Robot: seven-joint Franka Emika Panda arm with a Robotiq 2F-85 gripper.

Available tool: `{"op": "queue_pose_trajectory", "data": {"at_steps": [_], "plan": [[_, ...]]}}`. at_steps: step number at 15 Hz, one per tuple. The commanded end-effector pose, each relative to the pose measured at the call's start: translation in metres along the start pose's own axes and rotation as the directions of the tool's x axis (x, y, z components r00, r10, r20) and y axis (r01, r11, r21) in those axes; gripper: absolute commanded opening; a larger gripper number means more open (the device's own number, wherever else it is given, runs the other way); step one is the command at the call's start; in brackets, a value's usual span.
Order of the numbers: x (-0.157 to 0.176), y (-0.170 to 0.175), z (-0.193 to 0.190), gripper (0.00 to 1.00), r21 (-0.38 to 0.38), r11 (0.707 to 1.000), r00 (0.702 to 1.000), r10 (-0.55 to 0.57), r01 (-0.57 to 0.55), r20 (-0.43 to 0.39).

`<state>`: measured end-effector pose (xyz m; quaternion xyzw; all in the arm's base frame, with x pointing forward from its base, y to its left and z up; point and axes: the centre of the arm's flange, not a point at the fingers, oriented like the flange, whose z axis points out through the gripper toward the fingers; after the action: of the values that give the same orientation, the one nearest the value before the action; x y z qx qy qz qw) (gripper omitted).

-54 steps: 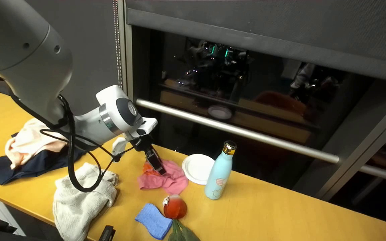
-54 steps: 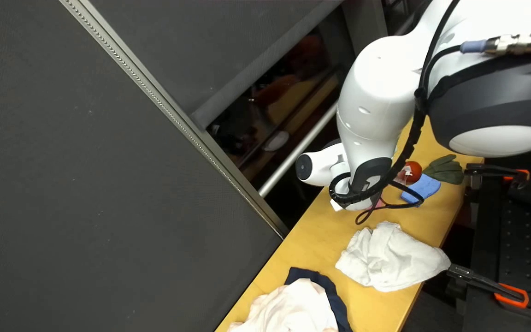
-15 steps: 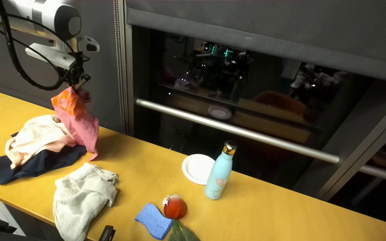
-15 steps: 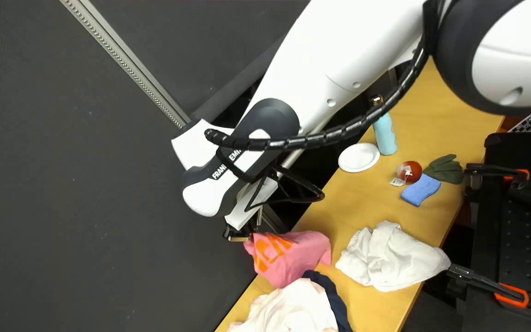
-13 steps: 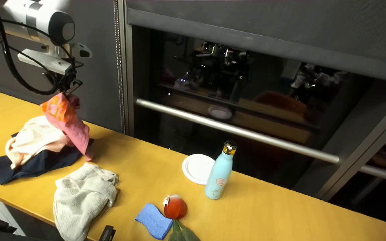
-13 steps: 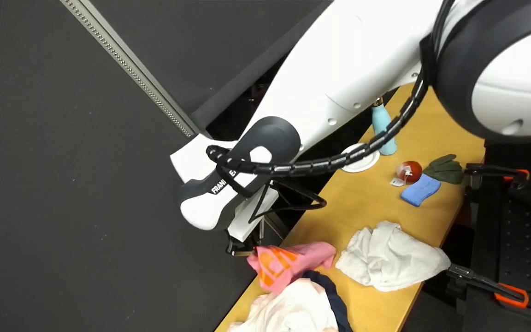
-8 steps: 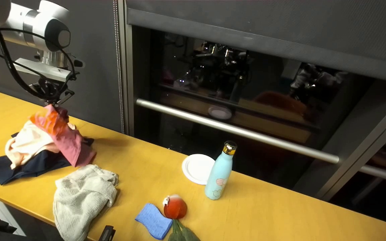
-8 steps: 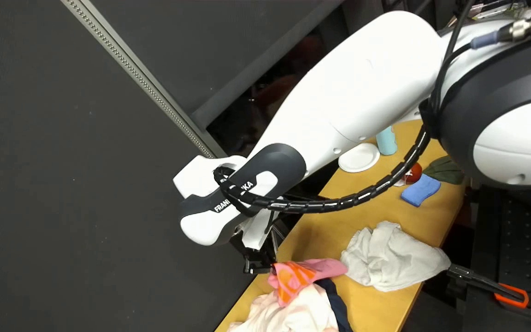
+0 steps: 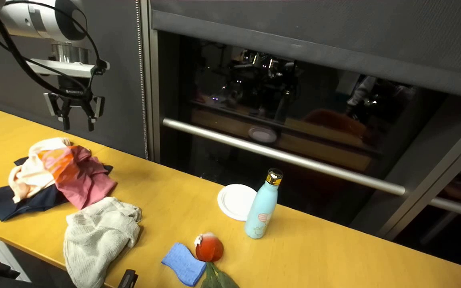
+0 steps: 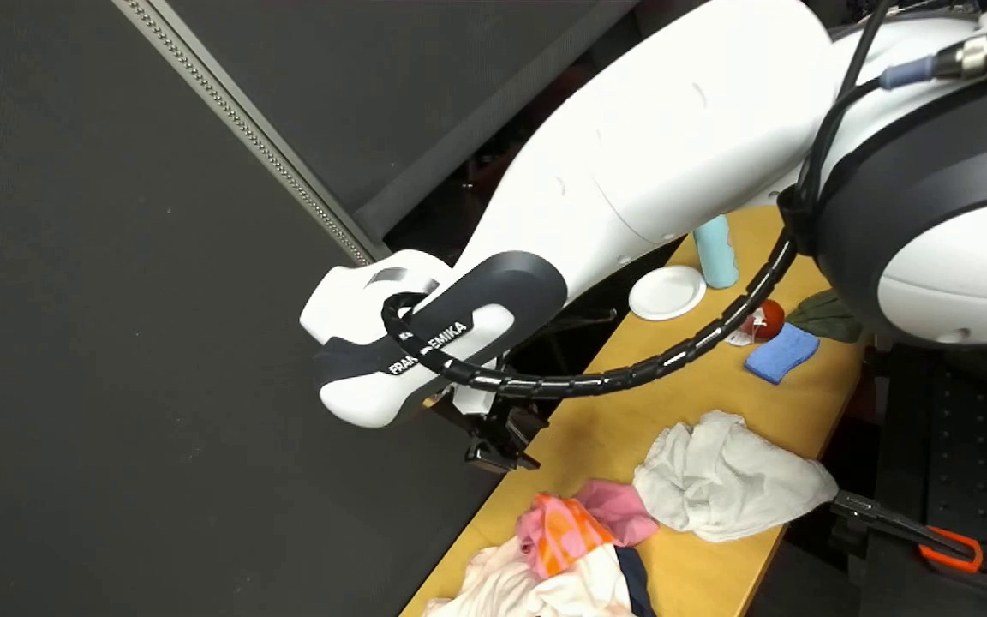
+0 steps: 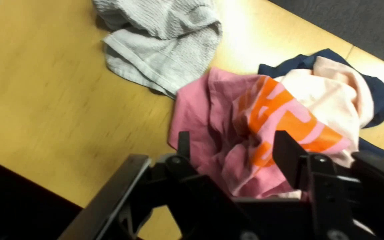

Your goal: Pile the towel and t-shirts together.

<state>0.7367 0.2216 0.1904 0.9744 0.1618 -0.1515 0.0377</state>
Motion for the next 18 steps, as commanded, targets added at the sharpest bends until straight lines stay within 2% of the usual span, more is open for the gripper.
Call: {"op": "queue_pose_trajectory", "data": {"at_steps": [1,4,7,8,10,15,16,18], "plan": [[-0.015,0.029,-0.002,0.96,-0.154,0.986,0.995,0.08,-0.071,0.054],[-0.035,0.06,0.038,1.0,-0.29,0.947,0.982,0.171,-0.141,0.082],[-0.057,0.092,0.082,1.0,-0.41,0.884,0.959,0.275,-0.224,0.069],[-0.01,0.083,0.053,1.0,-0.335,0.925,0.972,0.219,-0.179,0.086],[-0.011,0.097,0.074,1.0,-0.377,0.904,0.964,0.253,-0.203,0.087],[-0.012,0.098,0.076,1.0,-0.389,0.896,0.961,0.263,-0.212,0.083],[-0.014,0.102,0.049,1.0,-0.428,0.871,0.955,0.29,-0.241,0.053],[-0.052,0.101,0.0,1.0,-0.5,0.807,0.94,0.336,-0.316,-0.052]]}}
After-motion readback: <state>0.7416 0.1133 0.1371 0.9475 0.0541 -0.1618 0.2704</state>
